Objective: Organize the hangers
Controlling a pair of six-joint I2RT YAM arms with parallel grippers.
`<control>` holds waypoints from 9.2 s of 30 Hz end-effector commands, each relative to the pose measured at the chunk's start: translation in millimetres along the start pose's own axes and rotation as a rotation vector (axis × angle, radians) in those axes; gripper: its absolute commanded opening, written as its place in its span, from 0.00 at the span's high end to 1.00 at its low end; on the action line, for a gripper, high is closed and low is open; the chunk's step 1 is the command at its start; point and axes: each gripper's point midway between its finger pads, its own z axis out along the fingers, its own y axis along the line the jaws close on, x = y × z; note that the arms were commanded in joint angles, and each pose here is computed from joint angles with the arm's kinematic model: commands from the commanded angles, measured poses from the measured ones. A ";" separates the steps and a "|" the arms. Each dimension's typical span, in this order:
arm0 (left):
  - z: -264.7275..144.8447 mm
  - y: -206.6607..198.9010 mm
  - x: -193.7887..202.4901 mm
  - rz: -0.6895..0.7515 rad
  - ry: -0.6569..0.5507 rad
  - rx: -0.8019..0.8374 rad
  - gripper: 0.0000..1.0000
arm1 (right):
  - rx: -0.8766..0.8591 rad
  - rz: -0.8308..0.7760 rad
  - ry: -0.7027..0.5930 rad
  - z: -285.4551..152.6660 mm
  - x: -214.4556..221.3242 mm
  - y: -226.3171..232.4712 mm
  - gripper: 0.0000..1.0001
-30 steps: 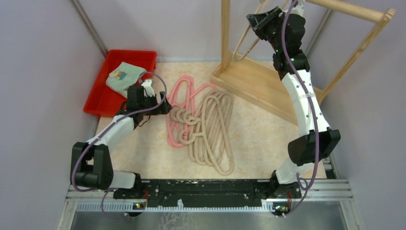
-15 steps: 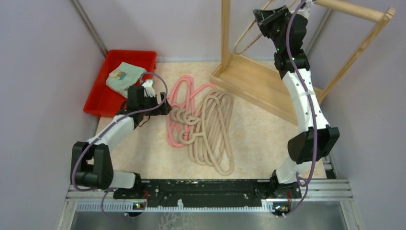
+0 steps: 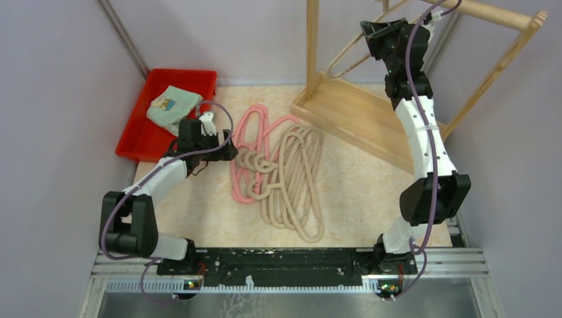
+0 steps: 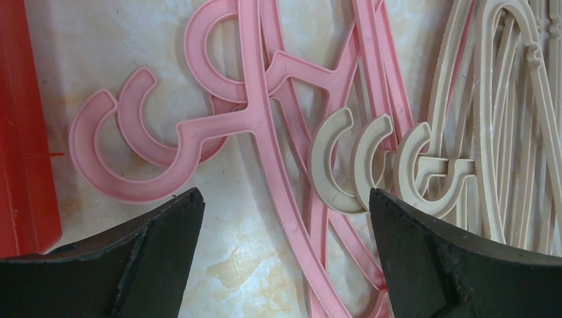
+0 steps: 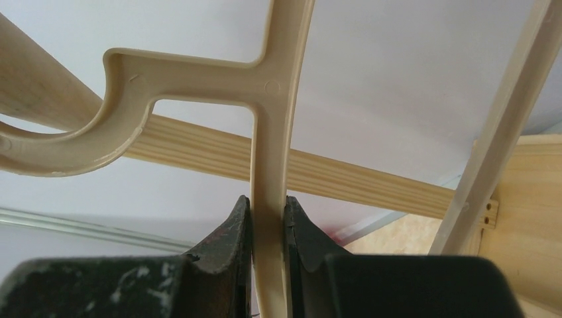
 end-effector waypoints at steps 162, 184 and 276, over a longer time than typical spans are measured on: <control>45.5 -14.2 -10.0 -0.224 -0.003 0.077 0.00 | -0.096 -0.464 0.305 -317.6 66.3 67.2 1.00; 47.0 -14.5 -11.1 -0.205 -0.006 0.084 0.00 | -0.135 -0.261 0.445 -279.3 118.9 53.3 1.00; -7.9 24.9 -114.1 0.099 -0.236 -0.202 0.00 | -0.096 0.054 0.610 48.3 190.3 -6.7 1.00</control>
